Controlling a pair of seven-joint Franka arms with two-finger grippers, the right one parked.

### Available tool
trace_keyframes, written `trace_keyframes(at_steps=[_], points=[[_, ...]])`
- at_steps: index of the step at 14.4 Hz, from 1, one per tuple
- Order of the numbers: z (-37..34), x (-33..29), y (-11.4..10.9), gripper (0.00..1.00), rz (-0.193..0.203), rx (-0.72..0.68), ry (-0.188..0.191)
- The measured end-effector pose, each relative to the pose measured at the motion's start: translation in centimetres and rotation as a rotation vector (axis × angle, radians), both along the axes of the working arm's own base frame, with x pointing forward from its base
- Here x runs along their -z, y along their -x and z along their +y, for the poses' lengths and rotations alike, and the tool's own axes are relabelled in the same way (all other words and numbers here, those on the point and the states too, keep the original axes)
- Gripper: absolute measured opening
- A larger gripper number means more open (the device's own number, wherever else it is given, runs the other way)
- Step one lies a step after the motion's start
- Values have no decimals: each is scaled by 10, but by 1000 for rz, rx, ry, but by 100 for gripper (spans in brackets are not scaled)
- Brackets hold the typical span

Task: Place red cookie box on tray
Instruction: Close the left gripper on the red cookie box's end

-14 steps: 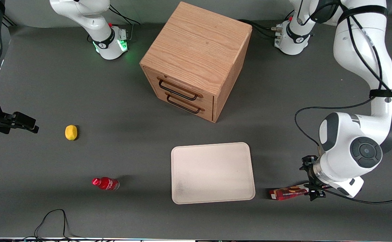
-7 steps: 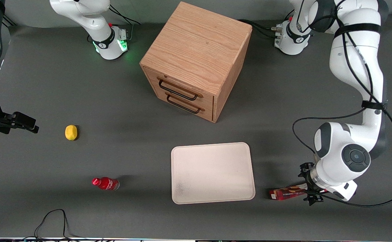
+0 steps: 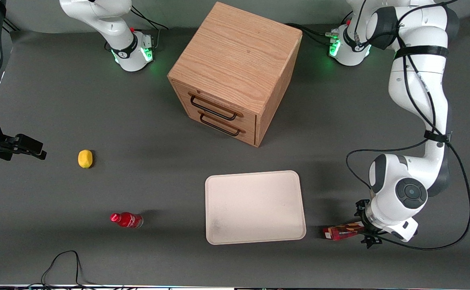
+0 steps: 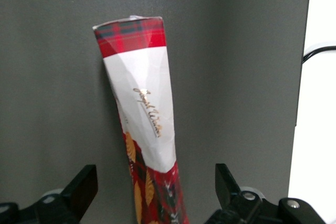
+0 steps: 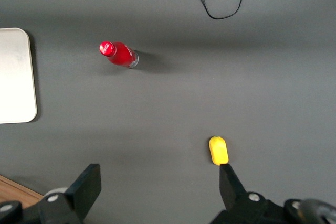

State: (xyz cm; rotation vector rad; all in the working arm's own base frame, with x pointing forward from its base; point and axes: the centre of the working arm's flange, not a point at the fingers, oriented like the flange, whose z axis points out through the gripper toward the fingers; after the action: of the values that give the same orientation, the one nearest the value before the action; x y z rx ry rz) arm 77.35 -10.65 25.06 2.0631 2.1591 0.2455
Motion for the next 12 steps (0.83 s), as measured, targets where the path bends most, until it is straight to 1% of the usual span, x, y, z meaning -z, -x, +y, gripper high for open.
trace_keyframes(at_steps=[3,4,5,6,10,12], points=[[1,10,0,100,-16,-6,3],[1,13,0,95,-19,-6,4],[2,16,2,92,-17,-7,4],[2,16,2,80,-17,-7,4],[2,15,1,36,-19,-6,4],[1,13,1,17,-21,-5,4]])
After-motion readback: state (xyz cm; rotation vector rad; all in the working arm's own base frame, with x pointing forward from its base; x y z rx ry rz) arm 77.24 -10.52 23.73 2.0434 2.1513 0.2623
